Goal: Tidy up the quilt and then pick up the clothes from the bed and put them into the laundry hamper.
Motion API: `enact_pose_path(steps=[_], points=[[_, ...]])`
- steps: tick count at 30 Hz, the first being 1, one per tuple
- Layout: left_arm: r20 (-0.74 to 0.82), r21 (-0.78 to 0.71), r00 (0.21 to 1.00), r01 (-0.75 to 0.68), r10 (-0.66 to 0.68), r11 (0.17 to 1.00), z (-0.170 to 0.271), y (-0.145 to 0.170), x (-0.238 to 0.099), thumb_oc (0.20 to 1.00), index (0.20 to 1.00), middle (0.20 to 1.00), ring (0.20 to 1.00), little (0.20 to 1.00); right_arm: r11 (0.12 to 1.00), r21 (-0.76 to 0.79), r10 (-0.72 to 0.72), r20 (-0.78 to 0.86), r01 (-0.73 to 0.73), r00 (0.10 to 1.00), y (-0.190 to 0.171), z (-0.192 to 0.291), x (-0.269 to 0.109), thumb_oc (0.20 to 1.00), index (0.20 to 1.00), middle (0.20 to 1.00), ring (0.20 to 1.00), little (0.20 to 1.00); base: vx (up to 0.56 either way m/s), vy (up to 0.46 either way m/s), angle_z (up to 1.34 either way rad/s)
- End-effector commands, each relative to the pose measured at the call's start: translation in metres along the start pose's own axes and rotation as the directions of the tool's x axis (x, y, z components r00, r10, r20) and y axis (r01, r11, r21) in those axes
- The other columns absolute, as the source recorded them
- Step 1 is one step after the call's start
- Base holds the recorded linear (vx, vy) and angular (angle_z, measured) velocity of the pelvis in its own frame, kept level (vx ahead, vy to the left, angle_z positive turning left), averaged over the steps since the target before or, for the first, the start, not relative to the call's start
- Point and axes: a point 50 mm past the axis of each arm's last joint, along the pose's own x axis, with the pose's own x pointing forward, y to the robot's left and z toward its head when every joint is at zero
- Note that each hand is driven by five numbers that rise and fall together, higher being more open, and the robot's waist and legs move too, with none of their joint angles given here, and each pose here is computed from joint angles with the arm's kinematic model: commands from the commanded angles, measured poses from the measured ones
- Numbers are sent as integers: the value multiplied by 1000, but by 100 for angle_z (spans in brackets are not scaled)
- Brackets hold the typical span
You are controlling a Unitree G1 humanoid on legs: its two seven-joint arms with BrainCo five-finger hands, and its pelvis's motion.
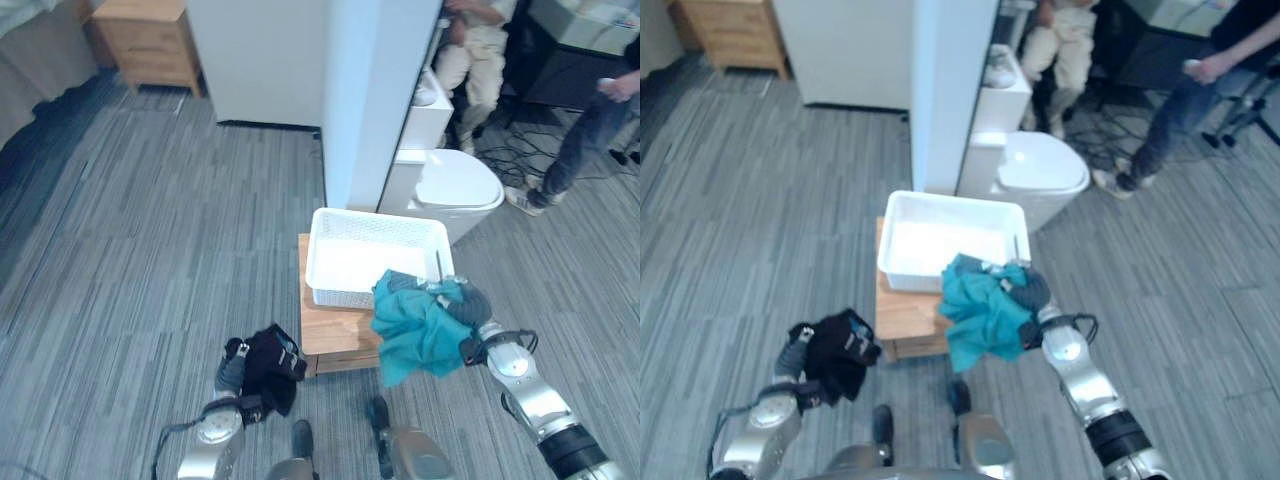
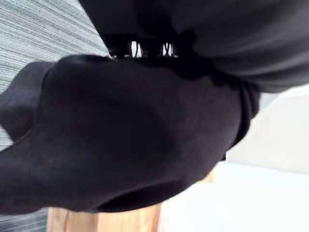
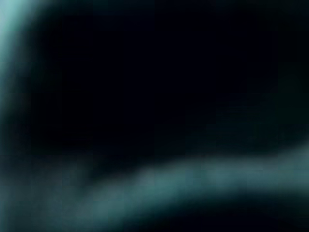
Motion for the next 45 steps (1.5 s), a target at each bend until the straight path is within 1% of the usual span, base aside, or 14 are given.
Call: enact_pose_path(steps=[1, 9, 14, 15, 16, 22, 28, 31, 32, 36, 37, 39, 40, 45], points=[[101, 4, 993, 63, -63, 998, 20, -6, 2, 200, 200, 200, 200, 200, 988, -69, -108, 328, 138, 939, -33, 84, 39, 200, 200, 200, 200, 200, 154, -102, 24], [117, -18, 987, 111, -108, 994, 20, -16, -4, 200, 200, 200, 200, 200, 986, -159, 25, 421, 46, 907, -17, 125, 59, 200, 200, 200, 200, 200, 89, -76, -5], [281, 35, 945, 165, -168, 986, 60, -21, -3, 200, 200, 200, 200, 200, 979, -200, 84, 274, -29, 958, -4, 91, 68, 200, 200, 200, 200, 200, -4, -46, 5], [318, 59, 931, 172, -181, 983, 69, -21, -4, 200, 200, 200, 200, 200, 980, -196, 84, 231, -38, 969, -3, 81, 69, 551, 551, 551, 551, 551, 7, -16, 12], [363, 90, 910, 182, -202, 979, 82, -22, -4, 200, 200, 200, 200, 200, 981, -189, 81, 188, -45, 979, -2, 71, 70, 1000, 1000, 1000, 1000, 1000, 6, -30, 21], [648, 274, 661, 262, -378, 926, 181, -49, -17, 200, 200, 200, 200, 200, 948, -311, 58, -19, -61, 998, -3, 21, 66, 1000, 1000, 1000, 1000, 1000, 9, -7, 16], [819, 465, 198, 323, -539, 824, 291, -118, -74, 200, 200, 200, 200, 200, 926, -366, 18, -209, -96, 978, -13, -41, 21, 1000, 1000, 1000, 1000, 1000, 33, -26, 1], [824, 479, 159, 315, -543, 819, 303, -138, -77, 200, 200, 200, 200, 200, 928, -359, 10, -233, -96, 972, -17, -50, 6, 1000, 1000, 1000, 1000, 1000, 56, -32, -4], [827, 478, 151, 320, -542, 818, 306, -145, -77, 200, 200, 200, 200, 200, 929, -353, 21, -241, -108, 970, -15, -53, 1, 1000, 1000, 1000, 1000, 1000, 32, -38, -25], [782, 468, 296, 301, -548, 831, 293, -164, -45, 200, 200, 200, 200, 200, 946, -283, 79, -266, -156, 961, -3, -63, -22, 1000, 1000, 1000, 1000, 1000, 37, -23, -27], [747, 443, 398, 298, -532, 846, 279, -169, -26, 200, 200, 200, 200, 200, 950, -261, 103, -262, -173, 959, 1, -63, -30, 1000, 1000, 1000, 1000, 1000, -6, -18, -51], [728, 432, 444, 294, -522, 853, 272, -172, -17, 200, 200, 200, 200, 200, 951, -255, 107, -263, -177, 959, 1, -64, -34, 1000, 1000, 1000, 1000, 1000, -27, -15, -44], [672, 410, 547, 287, -499, 866, 254, -171, 1, 200, 200, 200, 200, 200, 955, -238, 117, -254, -180, 960, 3, -62, -38, 1000, 1000, 1000, 1000, 1000, -38, -9, -34], [610, 390, 641, 270, -466, 881, 235, -168, 18, 200, 200, 200, 200, 200, 960, -212, 127, -253, -183, 959, 6, -63, -43, 1000, 1000, 1000, 1000, 1000, -73, 3, -44]])
